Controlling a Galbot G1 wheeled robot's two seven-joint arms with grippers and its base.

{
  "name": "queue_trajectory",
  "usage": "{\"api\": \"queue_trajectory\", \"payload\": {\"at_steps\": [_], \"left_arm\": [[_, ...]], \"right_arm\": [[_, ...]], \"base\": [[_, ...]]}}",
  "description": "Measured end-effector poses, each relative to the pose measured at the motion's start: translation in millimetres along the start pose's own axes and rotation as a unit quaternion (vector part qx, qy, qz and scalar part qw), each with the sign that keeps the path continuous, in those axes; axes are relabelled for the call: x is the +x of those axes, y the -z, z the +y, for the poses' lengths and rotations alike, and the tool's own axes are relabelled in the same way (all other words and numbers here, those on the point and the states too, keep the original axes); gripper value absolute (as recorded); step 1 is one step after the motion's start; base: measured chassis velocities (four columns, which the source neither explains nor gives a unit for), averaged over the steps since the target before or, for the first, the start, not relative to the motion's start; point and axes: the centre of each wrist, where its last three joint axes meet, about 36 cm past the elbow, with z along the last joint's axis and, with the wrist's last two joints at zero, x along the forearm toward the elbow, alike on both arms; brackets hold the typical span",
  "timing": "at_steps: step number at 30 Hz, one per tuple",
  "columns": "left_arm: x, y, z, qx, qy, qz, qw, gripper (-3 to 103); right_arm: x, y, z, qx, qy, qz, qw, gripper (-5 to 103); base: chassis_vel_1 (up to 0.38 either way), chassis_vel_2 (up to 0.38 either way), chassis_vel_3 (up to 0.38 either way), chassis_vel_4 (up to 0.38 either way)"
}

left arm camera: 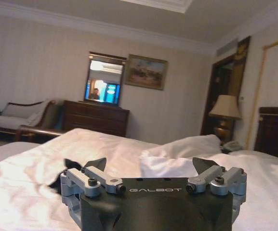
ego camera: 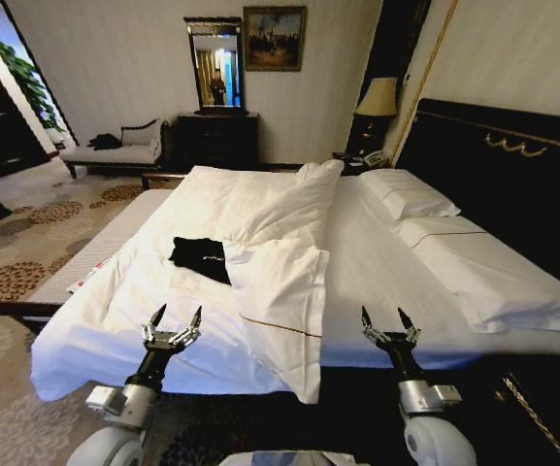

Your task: Fold the clothes on the bed.

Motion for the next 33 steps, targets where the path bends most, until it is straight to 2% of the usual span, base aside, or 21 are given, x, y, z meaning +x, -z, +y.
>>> {"api": "queue_trajectory", "payload": {"at_steps": [2, 3, 4, 7, 8, 9, 10, 11, 12, 13, 15, 20, 26, 33], "left_arm": [[0.5, -0.8, 3.2, -0.002, 0.009, -0.001, 1.0, 100], [1.3, -1.3, 10.0, -0.01, 0.021, -0.003, 0.9997, 100], [1.3, -1.3, 10.0, -0.01, 0.021, -0.003, 0.9997, 100], [3.5, 0.4, 23.5, -0.024, 0.044, -0.006, 0.9987, 100], [4.1, 0.8, 25.5, -0.025, 0.049, -0.006, 0.9985, 100], [5.6, 1.8, 28.8, -0.028, 0.057, -0.007, 0.998, 100], [8.5, 1.3, 31.4, -0.027, 0.073, -0.008, 0.9969, 100], [9.6, -0.7, 31.0, -0.026, 0.08, -0.007, 0.9965, 100], [9.6, -0.7, 31.0, -0.026, 0.08, -0.007, 0.9965, 100], [10.6, -2.6, 30.4, -0.026, 0.085, -0.006, 0.996, 100], [11.9, -4.9, 30.1, -0.026, 0.092, -0.004, 0.9955, 100], [14.4, -7.0, 36.2, -0.03, 0.106, -0.001, 0.9939, 100], [17.0, -14.4, 41.7, -0.027, 0.125, 0.005, 0.9917, 100], [18.8, -20.7, 42.5, -0.025, 0.135, 0.011, 0.9905, 100]], "right_arm": [[-10.0, -2.0, 1.3, -0.03, 0.008, -0.006, 0.999, 100], [-23.5, -3.7, 5.7, -0.075, 0.027, -0.011, 0.997, 100], [-23.5, -3.7, 5.7, -0.075, 0.027, -0.011, 0.997, 100], [-51.9, -7.1, 4.9, -0.16, 0.063, -0.01, 0.985, 100], [-57.1, -7.2, 3.6, -0.174, 0.068, -0.007, 0.982, 100], [-70.7, -6.2, -0.1, -0.209, 0.081, 0.004, 0.975, 100], [-107.8, -0.3, -4.2, -0.293, 0.096, 0.031, 0.951, 100], [-122.4, 3.5, -3.6, -0.321, 0.095, 0.037, 0.941, 100], [-122.4, 3.5, -3.6, -0.321, 0.095, 0.037, 0.941, 100], [-138.9, 10.2, -0.5, -0.347, 0.097, 0.045, 0.932, 100], [-167.4, 21.6, 7.2, -0.372, 0.109, 0.059, 0.92, 100], [-215.1, 26.1, 23.0, -0.39, 0.12, 0.103, 0.907, 100], [-251.2, 22.5, 39.2, -0.376, 0.121, 0.167, 0.903, 100], [-272.1, 43.1, 72.1, -0.375, 0.157, 0.171, 0.897, 100]], "base": [[0.012, 0.061, -0.015, -0.075], [0.0, 0.0, 0.0, 0.0], [0.0, 0.0, 0.0, 0.0], [0.0, 0.0, 0.0, 0.0], [0.0, 0.0, 0.0, 0.0], [0.0, 0.0, 0.0, 0.0], [0.0, 0.0, 0.0, 0.0], [0.0, 0.0, 0.0, 0.0], [0.0, 0.0, 0.0, 0.0], [0.0, 0.0, 0.0, 0.0], [0.0, 0.0, 0.0, 0.0], [0.0, 0.0, 0.0, 0.0], [0.0, 0.0, 0.0, 0.0], [0.0, 0.0, 0.0, 0.0]]}}
